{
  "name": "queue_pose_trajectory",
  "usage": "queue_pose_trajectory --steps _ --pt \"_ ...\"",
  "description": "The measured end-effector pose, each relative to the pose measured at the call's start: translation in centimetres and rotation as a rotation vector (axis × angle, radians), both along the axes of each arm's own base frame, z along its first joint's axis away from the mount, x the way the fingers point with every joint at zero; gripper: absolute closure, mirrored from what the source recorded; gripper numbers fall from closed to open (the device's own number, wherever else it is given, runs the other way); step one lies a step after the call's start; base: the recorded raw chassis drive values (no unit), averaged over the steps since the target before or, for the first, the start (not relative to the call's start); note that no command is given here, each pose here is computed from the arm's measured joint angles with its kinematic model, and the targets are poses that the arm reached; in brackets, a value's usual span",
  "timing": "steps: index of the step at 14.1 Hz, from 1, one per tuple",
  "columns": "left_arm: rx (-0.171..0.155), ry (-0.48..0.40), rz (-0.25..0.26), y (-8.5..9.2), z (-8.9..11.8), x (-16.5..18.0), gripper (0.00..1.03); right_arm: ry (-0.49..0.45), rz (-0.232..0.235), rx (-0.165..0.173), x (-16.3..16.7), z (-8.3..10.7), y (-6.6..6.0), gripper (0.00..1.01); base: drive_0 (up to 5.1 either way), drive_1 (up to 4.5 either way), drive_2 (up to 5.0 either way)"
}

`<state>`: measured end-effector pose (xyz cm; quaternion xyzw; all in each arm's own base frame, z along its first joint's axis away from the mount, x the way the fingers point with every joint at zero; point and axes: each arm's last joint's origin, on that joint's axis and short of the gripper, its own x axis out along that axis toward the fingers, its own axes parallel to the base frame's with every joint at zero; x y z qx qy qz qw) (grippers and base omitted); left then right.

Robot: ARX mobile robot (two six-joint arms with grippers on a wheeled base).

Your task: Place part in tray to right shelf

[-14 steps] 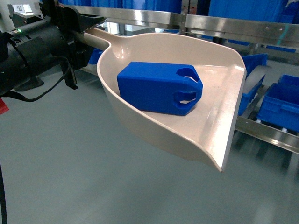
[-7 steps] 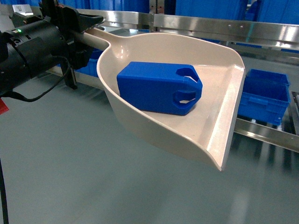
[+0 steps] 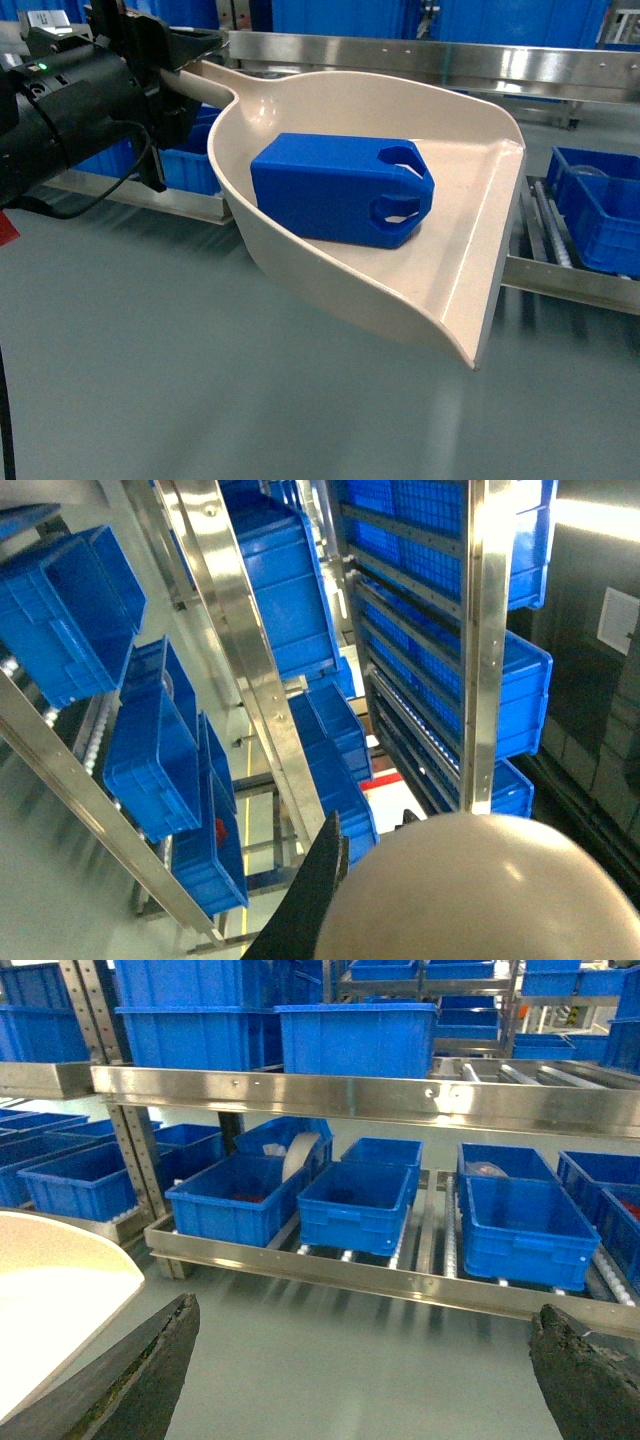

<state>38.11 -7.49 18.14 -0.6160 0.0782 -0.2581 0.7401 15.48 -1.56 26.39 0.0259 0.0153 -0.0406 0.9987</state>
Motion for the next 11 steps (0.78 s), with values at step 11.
queue_pose_trajectory --steps 11 --pt "0.0 0.0 0.001 0.03 0.0 0.01 0.91 0.001 0.0 0.0 0.0 -0.01 0.0 0.03 -1.6 -1.64 -1.6"
